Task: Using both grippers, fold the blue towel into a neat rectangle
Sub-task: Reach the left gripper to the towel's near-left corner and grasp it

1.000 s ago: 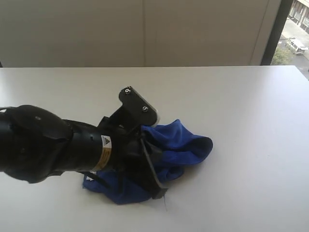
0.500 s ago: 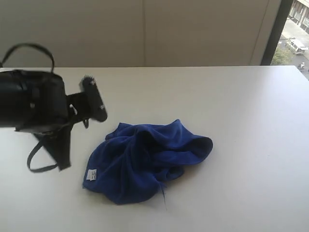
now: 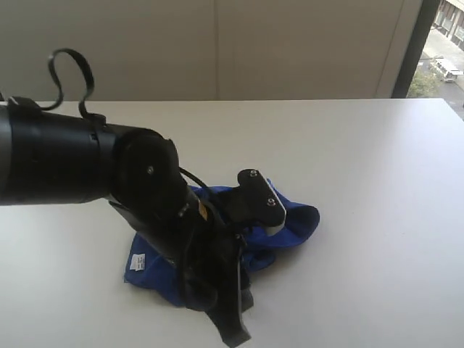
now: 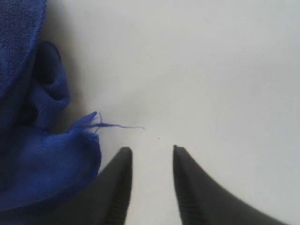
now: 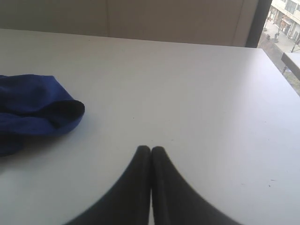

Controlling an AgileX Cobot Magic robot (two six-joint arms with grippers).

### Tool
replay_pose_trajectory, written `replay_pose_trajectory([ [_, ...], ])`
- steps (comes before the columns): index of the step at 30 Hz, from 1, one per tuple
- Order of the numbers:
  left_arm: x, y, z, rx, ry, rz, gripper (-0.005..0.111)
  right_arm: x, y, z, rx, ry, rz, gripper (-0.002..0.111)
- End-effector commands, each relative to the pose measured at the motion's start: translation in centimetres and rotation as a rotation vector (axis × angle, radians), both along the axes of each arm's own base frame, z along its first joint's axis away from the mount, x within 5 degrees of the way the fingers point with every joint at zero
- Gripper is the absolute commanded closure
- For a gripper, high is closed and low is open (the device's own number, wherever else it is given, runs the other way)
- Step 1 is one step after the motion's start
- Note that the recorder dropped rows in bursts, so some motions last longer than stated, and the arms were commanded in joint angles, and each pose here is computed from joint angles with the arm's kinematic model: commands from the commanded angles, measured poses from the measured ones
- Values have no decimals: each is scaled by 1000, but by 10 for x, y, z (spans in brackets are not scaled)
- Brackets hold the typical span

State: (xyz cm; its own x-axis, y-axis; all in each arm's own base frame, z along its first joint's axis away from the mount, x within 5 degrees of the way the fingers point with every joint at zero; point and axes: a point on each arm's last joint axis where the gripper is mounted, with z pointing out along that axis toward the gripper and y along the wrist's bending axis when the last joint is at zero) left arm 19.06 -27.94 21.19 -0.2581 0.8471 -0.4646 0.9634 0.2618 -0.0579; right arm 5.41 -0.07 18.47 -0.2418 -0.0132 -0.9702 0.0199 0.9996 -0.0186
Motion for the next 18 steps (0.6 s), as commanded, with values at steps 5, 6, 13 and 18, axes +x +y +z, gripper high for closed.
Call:
replay_pose_trajectory([
  [5,12,-14,-32,-2,-1,95,38,0,0,0,1,-15,-9,108],
  [6,14,-14,-36,4,-18,90,38,0,0,0,1,-15,-9,108],
  [13,24,-18,-57,45,-108,47,39,0,0,0,1,-15,-9,108],
  [18,30,-14,-63,107,-186,4,59,0,0,0,1,-15,-9,108],
])
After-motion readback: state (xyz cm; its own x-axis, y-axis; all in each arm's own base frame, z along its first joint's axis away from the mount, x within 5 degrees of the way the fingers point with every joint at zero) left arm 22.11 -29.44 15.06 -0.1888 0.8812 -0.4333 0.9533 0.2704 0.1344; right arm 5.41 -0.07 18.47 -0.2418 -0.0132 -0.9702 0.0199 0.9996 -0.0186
